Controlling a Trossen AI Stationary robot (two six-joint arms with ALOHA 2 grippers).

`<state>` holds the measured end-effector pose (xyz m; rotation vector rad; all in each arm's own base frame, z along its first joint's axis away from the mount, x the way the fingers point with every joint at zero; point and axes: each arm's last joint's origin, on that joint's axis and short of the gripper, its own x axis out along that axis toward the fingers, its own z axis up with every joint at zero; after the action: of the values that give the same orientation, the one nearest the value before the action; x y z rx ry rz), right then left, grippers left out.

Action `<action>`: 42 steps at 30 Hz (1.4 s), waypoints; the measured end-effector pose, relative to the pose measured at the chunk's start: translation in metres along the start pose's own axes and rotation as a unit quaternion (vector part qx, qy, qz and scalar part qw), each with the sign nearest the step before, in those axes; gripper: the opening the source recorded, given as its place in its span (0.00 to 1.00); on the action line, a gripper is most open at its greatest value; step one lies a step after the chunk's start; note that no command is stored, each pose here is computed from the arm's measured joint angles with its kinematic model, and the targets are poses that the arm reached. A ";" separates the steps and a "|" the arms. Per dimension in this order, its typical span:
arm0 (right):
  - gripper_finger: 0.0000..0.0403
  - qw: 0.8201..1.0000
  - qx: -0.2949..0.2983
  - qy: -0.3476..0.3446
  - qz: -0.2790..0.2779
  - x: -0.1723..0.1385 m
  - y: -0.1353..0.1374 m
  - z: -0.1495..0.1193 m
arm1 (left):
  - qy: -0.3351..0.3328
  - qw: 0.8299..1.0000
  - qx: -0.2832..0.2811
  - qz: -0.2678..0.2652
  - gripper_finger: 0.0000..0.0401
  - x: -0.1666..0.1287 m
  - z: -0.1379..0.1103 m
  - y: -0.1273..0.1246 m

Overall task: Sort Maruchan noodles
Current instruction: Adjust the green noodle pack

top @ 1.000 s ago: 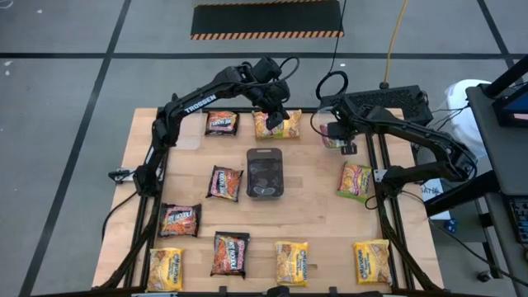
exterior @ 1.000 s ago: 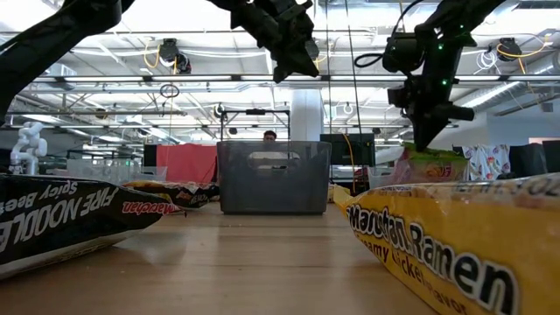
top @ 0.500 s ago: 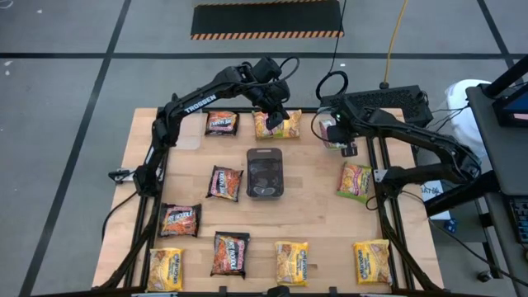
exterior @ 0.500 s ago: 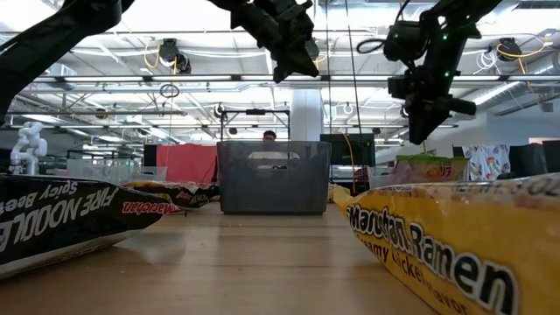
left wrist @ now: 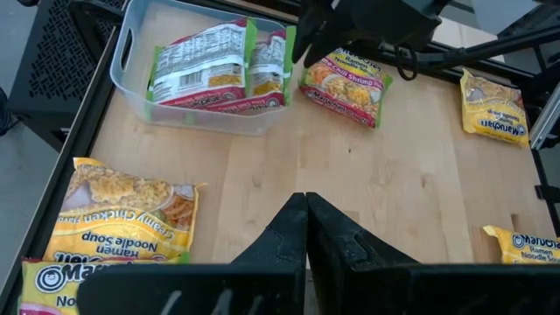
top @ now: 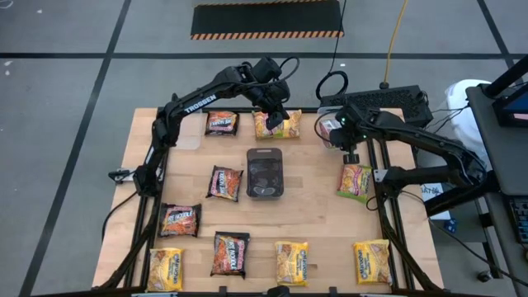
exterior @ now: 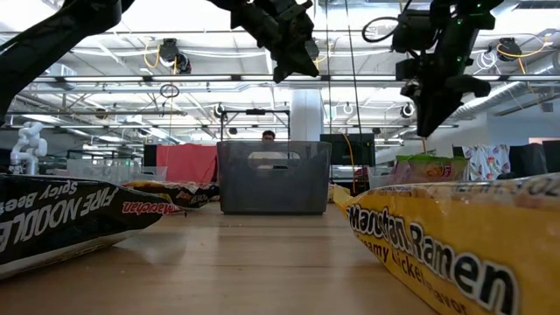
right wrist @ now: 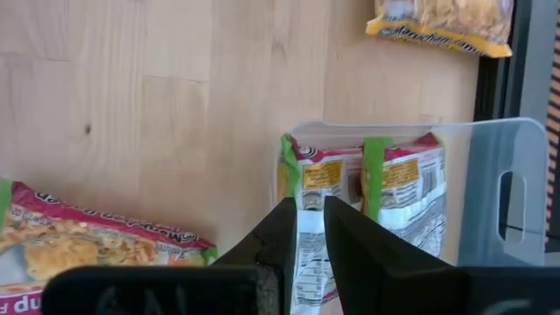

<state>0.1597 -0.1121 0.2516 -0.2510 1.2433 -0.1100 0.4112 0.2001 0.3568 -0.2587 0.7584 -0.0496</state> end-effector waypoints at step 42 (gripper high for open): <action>0.15 0.997 -0.049 0.049 0.040 0.040 0.002 -0.003 | 0.002 1.000 0.001 0.000 0.01 0.000 0.000 0.000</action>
<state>0.1698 -0.1196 0.2138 -0.2829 1.3567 0.0084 0.4110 0.2000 0.3563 -0.2578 0.7626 -0.0512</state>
